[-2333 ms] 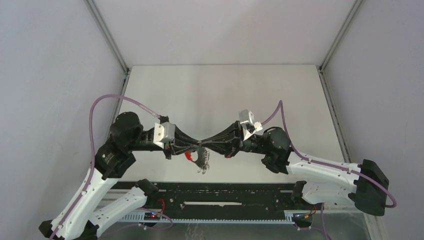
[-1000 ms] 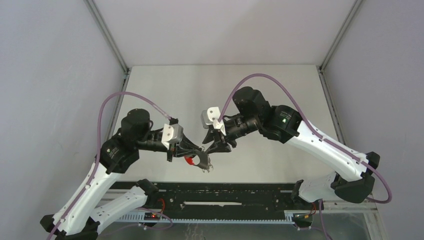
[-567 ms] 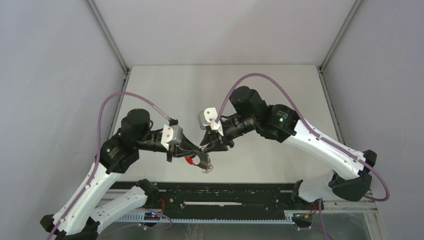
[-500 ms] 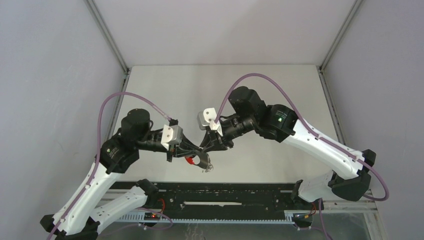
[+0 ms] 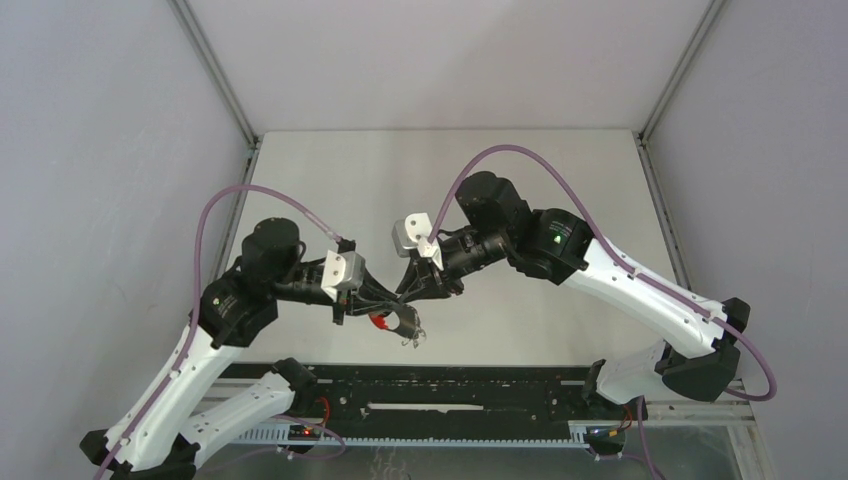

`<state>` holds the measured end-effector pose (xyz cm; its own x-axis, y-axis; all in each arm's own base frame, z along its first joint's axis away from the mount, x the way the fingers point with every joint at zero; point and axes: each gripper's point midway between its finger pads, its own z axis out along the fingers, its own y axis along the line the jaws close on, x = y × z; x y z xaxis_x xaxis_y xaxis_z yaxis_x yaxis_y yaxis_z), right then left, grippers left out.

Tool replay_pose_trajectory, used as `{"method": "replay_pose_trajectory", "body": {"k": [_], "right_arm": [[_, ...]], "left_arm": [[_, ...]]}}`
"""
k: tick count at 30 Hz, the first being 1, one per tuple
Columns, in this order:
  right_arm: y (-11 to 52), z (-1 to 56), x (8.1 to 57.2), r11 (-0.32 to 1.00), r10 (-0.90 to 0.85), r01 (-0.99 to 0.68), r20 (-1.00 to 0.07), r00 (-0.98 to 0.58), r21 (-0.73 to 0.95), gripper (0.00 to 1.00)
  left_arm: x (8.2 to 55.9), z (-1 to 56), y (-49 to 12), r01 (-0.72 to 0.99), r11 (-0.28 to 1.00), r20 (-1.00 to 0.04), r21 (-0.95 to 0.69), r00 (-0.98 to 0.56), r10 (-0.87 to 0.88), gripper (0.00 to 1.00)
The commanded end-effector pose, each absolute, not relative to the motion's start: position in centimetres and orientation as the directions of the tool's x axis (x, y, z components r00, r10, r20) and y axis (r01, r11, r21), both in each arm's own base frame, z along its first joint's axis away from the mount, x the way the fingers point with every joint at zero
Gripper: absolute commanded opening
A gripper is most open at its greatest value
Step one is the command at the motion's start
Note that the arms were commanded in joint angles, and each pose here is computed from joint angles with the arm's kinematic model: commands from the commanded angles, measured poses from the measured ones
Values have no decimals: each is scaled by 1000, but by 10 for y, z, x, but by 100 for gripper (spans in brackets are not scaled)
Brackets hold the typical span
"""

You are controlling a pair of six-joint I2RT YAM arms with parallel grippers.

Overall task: Put the keys on the keyring
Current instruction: Adjust the key on the keyring.

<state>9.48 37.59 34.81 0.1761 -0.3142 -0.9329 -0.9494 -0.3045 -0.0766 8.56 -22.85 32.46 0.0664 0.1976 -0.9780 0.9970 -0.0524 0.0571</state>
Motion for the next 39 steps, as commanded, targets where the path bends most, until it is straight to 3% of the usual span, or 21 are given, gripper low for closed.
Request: {"method": "replay_pose_trajectory", "body": {"k": [1, 3, 8, 13, 16, 18, 20, 22, 23, 24, 28, 32, 39], "right_arm": [[380, 373, 95, -291, -247, -949, -949, 193, -117, 26], [379, 373, 93, -301, -241, -946, -950, 196, -119, 26], [378, 368, 91, -311, -257, -945, -949, 180, -95, 8], [376, 361, 97, -286, -302, -955, -937, 174, -85, 21], [375, 363, 98, -286, -296, -955, -939, 173, -86, 20], [374, 363, 98, -287, -295, -954, -939, 174, -86, 14], [374, 366, 99, -285, -287, -955, -943, 170, -85, 1], [375, 369, 101, -273, -274, -959, -949, 157, -80, 0], [376, 370, 104, -256, -269, -964, -952, 144, -74, 0], [377, 371, 107, -237, -259, -969, -958, 127, -65, 0], [374, 388, 126, -132, -141, -990, -988, 65, -46, 0], [362, 405, 132, -60, -18, -998, -1000, -24, 25, 0], [358, 413, 121, -60, 96, -995, -992, -87, 81, 0]], "left_arm": [[79, 348, -228, 988, -80, -979, 134, 144, 142, 0], [79, 349, -228, 988, -79, -979, 135, 145, 141, 0], [79, 350, -227, 988, -76, -979, 137, 146, 138, 0], [78, 352, -227, 988, -76, -980, 138, 147, 133, 0], [78, 352, -227, 987, -78, -981, 137, 147, 130, 0], [79, 353, -227, 988, -74, -981, 139, 147, 129, 0], [79, 353, -227, 987, -71, -980, 141, 150, 128, 0], [80, 352, -227, 988, -67, -980, 140, 148, 130, 1], [82, 352, -228, 988, -60, -980, 140, 147, 133, 10], [84, 351, -228, 989, -48, -980, 143, 148, 136, 25], [98, 357, -224, 977, 30, -967, 210, 203, 153, 50], [106, 369, -216, 943, 78, -936, 322, 306, 174, 51], [112, 364, -210, 907, 108, -903, 408, 384, 192, 47]]}}
